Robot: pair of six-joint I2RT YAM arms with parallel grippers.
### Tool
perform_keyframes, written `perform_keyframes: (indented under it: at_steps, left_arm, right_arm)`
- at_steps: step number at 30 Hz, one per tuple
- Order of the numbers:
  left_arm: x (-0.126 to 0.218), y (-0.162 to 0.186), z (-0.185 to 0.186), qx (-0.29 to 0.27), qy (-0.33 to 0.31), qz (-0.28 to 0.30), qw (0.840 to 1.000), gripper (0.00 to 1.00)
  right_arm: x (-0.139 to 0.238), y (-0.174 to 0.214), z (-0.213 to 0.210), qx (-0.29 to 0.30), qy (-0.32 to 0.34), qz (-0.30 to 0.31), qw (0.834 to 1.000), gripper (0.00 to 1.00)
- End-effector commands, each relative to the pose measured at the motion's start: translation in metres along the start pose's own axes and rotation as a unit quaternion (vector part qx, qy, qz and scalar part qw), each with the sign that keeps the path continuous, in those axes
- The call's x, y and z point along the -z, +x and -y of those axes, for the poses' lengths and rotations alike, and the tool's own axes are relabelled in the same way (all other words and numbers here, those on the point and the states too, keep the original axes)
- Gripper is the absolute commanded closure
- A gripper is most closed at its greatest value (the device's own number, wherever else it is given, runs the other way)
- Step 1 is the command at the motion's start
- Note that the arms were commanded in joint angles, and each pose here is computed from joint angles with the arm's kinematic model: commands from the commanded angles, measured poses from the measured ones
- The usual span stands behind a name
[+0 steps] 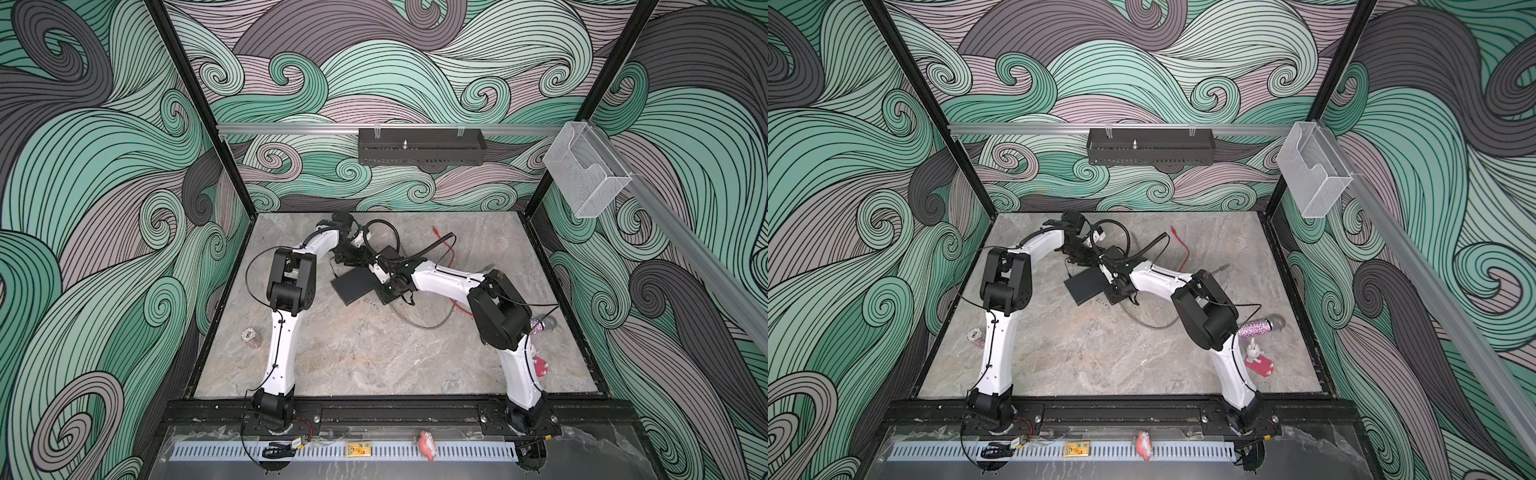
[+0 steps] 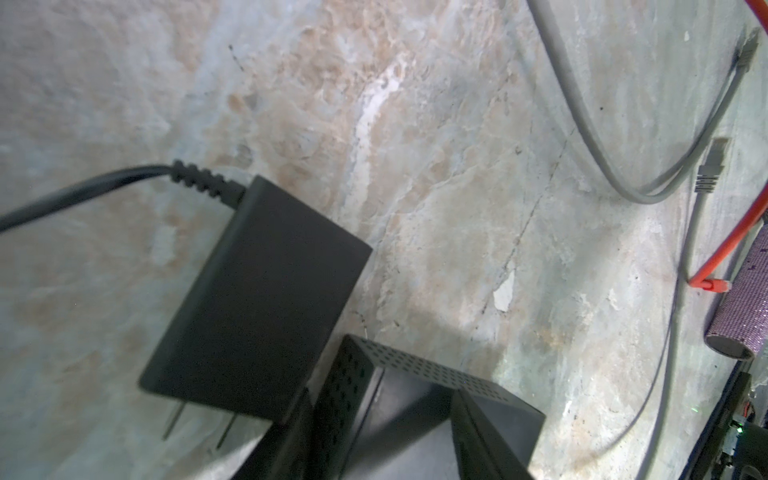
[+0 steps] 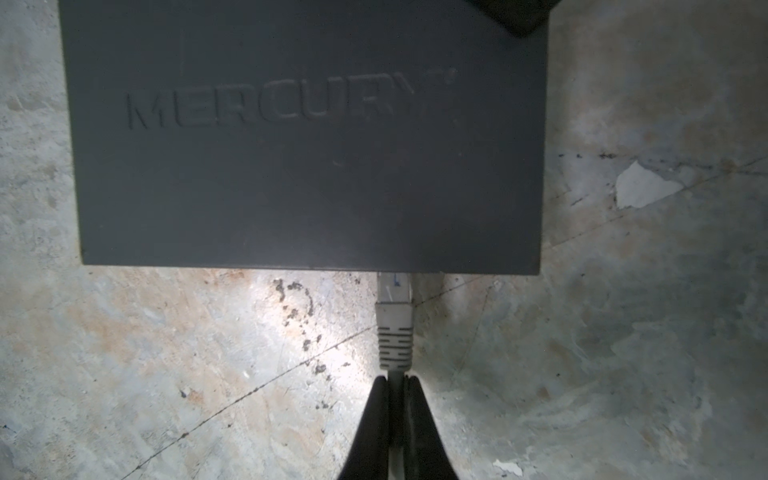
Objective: Insert the plug into the switch port
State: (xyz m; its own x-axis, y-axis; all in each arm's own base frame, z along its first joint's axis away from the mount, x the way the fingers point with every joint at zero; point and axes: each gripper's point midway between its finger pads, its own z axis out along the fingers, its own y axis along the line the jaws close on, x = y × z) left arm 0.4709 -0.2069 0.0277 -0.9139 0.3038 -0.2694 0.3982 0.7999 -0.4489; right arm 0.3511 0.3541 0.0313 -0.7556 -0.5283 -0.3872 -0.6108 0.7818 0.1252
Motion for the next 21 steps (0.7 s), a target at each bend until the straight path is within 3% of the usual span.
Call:
perform_keyframes:
  at_steps: [1,6,21]
  left_arm:
    - [-0.025,0.056,0.018,0.043,0.014,-0.103,0.994,0.48]
    - [-0.023,0.056,0.019,0.039,0.015,-0.103,0.994,0.47]
    - [-0.023,0.055,0.02,0.037,0.013,-0.098,0.994,0.48]
  right_arm:
    - [0.004,-0.045,0.002,-0.006,0.003,0.071,0.997,0.91]
    - [-0.011,-0.039,0.002,-0.016,0.001,0.057,0.998,0.91]
    - [0.008,-0.063,-0.001,-0.002,0.004,0.083,0.997,0.91]
